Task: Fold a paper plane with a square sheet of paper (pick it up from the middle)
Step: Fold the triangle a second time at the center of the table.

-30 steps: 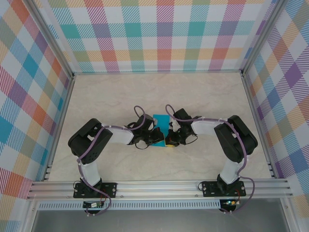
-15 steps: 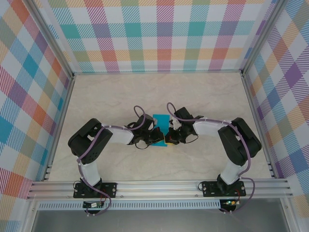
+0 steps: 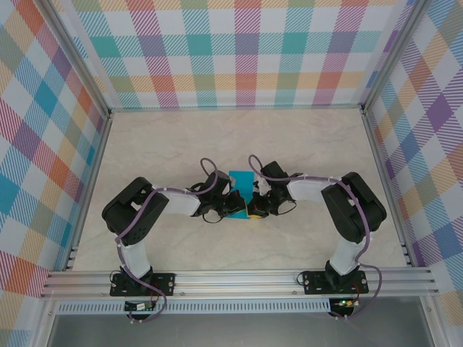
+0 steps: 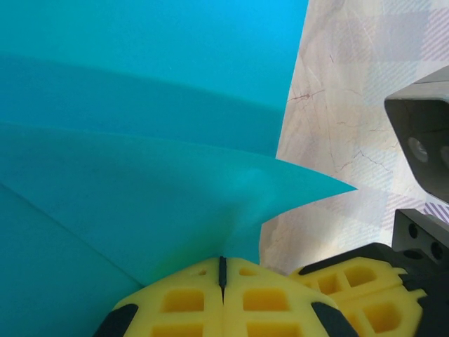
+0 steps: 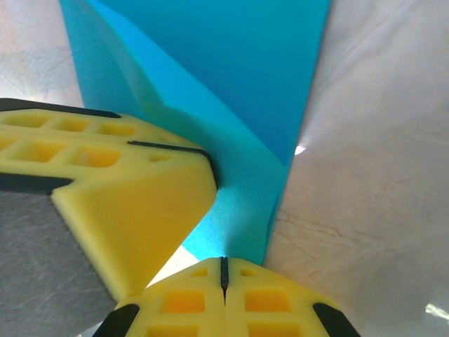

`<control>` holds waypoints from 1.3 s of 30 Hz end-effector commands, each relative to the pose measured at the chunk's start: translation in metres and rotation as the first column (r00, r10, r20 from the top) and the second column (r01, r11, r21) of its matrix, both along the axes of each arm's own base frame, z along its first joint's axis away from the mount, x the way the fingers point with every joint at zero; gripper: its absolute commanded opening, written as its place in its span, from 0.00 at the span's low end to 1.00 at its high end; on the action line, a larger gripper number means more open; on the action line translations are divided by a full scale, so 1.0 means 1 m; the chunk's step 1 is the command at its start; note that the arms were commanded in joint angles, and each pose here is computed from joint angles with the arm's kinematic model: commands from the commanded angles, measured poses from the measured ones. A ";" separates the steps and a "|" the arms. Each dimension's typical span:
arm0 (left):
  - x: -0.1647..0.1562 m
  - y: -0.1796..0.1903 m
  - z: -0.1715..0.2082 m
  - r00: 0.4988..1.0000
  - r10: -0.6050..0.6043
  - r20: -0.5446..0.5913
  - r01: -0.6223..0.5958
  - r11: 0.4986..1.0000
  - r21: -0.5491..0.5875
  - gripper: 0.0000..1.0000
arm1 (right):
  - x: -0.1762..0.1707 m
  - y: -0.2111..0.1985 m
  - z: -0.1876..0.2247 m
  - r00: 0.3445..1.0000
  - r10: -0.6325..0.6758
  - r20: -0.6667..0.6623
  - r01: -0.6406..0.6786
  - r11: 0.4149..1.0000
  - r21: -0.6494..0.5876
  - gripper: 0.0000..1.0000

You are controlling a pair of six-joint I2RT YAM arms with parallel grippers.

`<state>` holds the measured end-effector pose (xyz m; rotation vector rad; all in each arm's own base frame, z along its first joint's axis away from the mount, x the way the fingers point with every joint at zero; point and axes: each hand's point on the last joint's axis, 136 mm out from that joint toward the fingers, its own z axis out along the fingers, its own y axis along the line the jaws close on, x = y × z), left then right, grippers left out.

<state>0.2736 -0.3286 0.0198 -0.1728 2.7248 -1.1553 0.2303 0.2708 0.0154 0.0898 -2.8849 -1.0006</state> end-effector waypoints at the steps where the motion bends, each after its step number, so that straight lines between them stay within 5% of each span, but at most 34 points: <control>1: -0.010 0.013 -0.020 0.999 0.008 -0.034 -0.006 0.997 0.082 0.02 | -0.001 -0.019 -0.030 1.000 0.002 0.004 -0.001 0.990 -0.144 0.01; 30: 0.066 0.080 -0.012 0.990 0.112 0.088 -0.123 0.985 0.123 0.03 | -0.012 -0.037 -0.043 1.000 0.009 -0.012 -0.012 0.974 -0.225 0.00; 39: 0.084 0.082 0.030 0.980 0.119 0.161 -0.129 0.990 0.056 0.03 | -0.011 -0.035 -0.040 1.000 0.010 -0.010 -0.012 0.975 -0.221 0.01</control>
